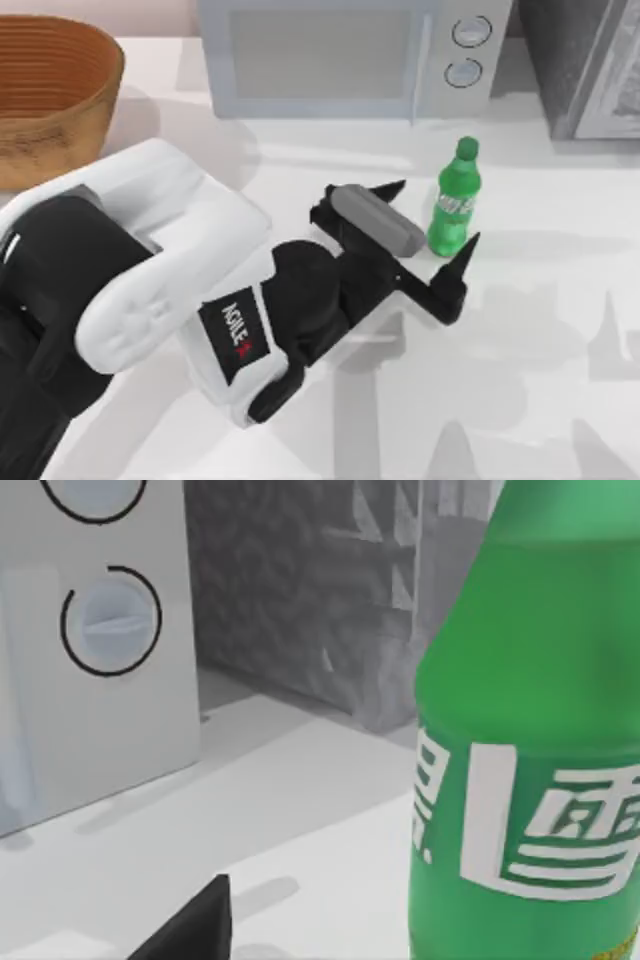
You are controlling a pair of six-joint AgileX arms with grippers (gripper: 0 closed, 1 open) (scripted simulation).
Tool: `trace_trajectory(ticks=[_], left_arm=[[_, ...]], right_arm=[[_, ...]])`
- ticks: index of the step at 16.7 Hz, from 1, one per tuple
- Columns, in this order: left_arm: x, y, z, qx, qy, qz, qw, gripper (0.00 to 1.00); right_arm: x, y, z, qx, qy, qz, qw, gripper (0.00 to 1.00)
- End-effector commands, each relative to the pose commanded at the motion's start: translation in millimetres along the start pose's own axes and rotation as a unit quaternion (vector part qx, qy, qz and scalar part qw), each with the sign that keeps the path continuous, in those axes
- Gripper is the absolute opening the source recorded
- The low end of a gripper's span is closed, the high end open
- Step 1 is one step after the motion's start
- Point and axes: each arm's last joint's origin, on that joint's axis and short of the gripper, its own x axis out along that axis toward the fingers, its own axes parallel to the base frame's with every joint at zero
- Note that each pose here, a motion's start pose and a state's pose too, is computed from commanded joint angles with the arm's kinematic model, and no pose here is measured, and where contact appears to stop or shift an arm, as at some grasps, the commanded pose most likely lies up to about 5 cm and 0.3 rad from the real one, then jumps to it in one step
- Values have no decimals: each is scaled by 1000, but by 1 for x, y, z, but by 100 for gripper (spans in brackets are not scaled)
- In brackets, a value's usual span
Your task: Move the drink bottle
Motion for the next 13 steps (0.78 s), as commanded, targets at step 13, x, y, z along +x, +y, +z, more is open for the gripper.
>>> trace_trajectory(ticks=[13], left_arm=[[54, 0, 4, 0, 0, 0, 1000, 85]], right_arm=[[0, 0, 0, 0, 0, 0, 1000, 100]])
